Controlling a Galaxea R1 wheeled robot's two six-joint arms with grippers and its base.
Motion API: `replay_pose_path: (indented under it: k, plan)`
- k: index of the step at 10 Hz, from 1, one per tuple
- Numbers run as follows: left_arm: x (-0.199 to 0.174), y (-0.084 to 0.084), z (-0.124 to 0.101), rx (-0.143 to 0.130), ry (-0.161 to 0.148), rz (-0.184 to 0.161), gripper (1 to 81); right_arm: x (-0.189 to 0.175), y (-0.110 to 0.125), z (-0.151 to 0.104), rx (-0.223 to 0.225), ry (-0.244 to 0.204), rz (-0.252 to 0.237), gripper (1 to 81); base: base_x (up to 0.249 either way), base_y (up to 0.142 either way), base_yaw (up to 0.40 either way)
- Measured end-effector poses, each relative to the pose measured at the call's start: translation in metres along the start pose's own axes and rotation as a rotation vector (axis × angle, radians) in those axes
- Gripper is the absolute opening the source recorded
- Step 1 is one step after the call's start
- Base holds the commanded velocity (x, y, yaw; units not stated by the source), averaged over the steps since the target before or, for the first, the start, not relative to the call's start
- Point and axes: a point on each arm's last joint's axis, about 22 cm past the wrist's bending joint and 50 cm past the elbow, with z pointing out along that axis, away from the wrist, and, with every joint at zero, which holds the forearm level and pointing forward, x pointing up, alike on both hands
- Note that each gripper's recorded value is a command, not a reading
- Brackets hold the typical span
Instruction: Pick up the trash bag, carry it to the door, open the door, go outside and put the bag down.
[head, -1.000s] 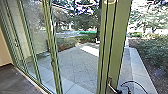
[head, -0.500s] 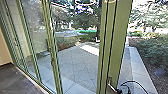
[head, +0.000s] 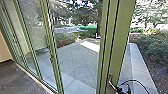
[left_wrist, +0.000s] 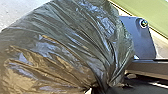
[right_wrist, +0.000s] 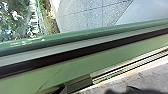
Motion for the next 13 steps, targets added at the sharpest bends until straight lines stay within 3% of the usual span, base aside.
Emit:
replay_pose_path:
  k: [4, 6, 8, 10, 13]
  plan:
    - [-0.001, -0.002, -0.001, 0.003, -0.003, 0.000, 1.0, 0.003, 0.001, -0.006, -0.109, -0.024, 0.015, 81.1, 0.000, 0.000, 0.000]
    - [-0.001, -0.002, -0.001, 0.003, -0.004, -0.001, 1.0, 0.001, -0.001, -0.005, -0.116, -0.031, 0.020, 81.1, 0.045, 0.000, 0.000]
    - [-0.022, -0.001, -0.002, 0.001, -0.026, -0.007, 1.0, -0.007, 0.016, -0.015, -0.157, -0.049, 0.016, 81.1, 0.141, 0.000, 0.000]
    - [-0.002, -0.002, -0.001, 0.003, 0.000, 0.002, 1.0, -0.010, 0.027, -0.025, -0.180, -0.061, -0.004, 81.1, 0.146, 0.000, 0.000]
    - [0.002, -0.003, -0.001, 0.003, 0.008, 0.005, 1.0, -0.013, 0.032, -0.033, -0.158, -0.063, -0.017, 81.1, 0.042, 0.000, 0.000]
